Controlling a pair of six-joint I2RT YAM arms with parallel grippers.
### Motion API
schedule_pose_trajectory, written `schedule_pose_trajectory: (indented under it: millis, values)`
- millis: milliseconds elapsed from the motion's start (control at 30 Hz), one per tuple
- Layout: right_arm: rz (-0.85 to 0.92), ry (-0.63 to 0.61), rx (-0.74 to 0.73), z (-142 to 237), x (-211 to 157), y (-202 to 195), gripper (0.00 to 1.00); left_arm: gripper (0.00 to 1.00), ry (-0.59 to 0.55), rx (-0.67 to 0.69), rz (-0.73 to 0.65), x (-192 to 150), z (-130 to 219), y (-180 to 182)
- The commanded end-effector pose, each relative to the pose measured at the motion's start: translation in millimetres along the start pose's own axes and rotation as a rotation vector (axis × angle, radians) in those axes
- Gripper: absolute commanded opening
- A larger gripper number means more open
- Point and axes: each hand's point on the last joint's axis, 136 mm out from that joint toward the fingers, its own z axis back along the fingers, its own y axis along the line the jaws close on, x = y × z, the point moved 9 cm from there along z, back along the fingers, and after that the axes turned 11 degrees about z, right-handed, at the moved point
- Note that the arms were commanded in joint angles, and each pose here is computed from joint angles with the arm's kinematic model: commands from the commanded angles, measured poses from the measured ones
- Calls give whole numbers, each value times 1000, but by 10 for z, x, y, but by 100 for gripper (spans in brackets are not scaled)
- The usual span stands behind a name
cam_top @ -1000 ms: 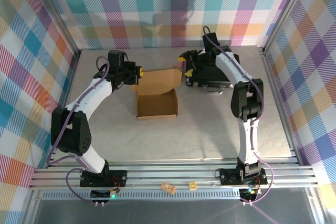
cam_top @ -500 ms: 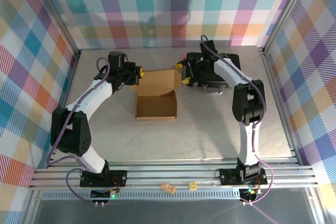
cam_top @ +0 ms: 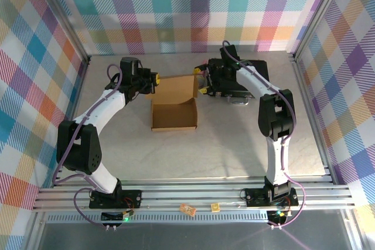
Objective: Fold the paper box
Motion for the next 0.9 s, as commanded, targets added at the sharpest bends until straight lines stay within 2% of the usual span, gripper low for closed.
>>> schedule_pose_trajectory:
  millis: [0, 467, 633, 867]
  values:
    - [32, 70, 50, -43, -147, 186, 77, 0, 67, -31, -27, -143, 47, -18]
    - [36, 115, 23, -132, -94, 286, 76, 0, 169, -55, -90, -232, 21, -62]
    - [21, 110, 21, -179, -61, 270, 69, 0, 195, -57, -108, -266, 1, -61]
    - [2, 128, 43, -245, -21, 283, 53, 0, 220, -68, -123, -280, -18, -69]
